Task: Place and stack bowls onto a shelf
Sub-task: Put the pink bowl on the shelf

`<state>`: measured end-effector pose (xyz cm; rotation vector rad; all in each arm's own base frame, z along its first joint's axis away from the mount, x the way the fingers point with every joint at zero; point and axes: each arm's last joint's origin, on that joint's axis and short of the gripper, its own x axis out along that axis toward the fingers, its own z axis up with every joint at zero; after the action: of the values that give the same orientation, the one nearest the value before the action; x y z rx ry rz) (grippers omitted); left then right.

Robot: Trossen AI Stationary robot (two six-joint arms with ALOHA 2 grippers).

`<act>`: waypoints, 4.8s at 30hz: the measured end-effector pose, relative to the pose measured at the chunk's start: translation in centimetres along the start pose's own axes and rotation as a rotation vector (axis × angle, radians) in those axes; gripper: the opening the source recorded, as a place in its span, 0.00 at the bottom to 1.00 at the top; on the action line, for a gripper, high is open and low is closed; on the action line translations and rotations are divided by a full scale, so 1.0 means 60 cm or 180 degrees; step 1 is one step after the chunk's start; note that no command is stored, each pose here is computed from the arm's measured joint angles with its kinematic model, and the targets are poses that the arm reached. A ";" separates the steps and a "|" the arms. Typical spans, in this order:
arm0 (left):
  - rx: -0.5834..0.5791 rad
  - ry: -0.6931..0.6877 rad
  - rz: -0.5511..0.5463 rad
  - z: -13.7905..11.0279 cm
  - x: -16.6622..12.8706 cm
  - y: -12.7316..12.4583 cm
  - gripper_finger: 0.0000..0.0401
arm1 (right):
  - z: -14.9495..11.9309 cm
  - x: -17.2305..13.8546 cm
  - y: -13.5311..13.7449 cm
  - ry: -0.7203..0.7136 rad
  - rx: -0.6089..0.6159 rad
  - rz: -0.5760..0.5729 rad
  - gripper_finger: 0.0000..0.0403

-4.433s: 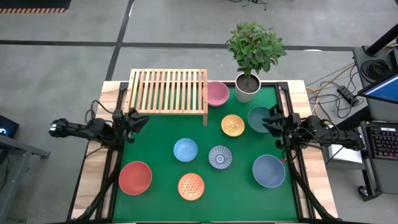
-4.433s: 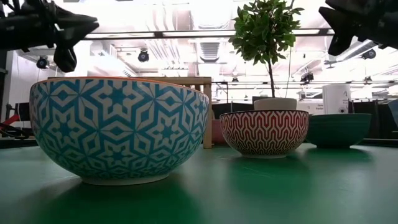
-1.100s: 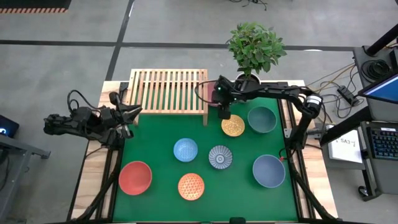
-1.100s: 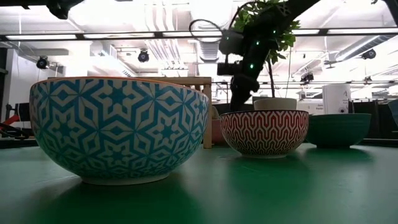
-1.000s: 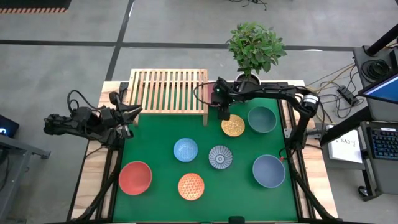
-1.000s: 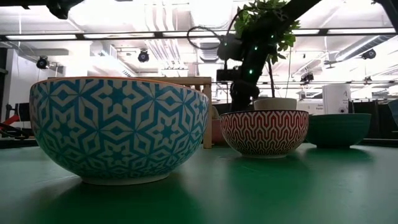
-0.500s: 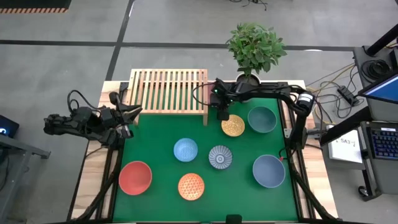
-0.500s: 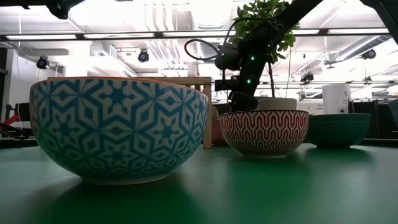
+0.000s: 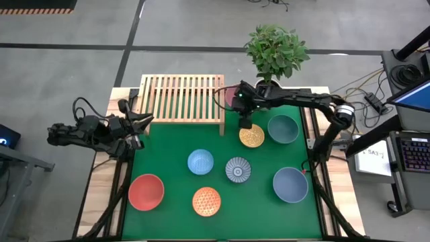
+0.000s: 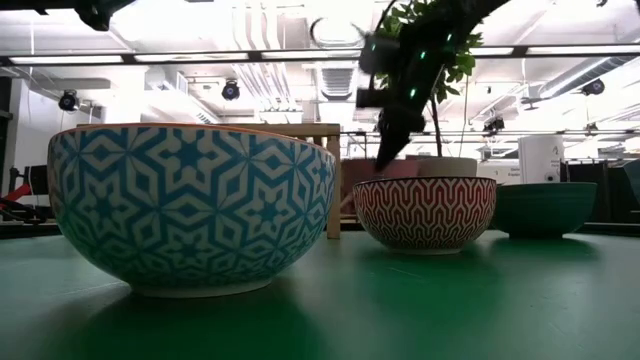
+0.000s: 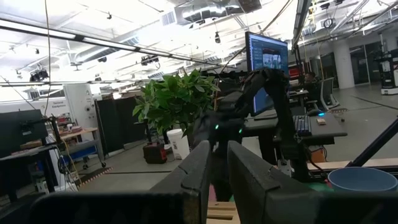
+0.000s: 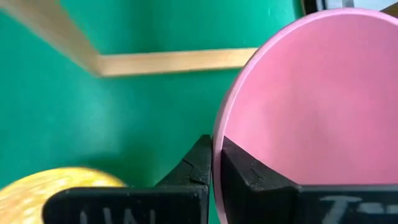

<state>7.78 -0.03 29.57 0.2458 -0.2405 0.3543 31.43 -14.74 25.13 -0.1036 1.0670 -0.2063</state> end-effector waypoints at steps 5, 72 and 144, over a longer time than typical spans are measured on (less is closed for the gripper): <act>-0.0007 -0.0012 0.0002 0.001 0.000 0.000 0.09 | 0.005 -0.070 0.029 -0.0212 0.0062 0.0017 0.02; -0.0974 -0.0026 -0.0351 -0.016 -0.021 0.000 0.09 | 0.318 -0.032 0.122 -0.1090 -0.1250 -0.0413 0.04; -0.0937 0.0053 -0.0357 -0.020 -0.023 0.000 0.09 | 0.246 0.011 0.094 -0.0897 -0.0545 -0.0450 0.02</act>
<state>6.78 -0.14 28.04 -0.0338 -0.2582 0.2060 45.32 -9.63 30.61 -0.3531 0.7950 -0.2204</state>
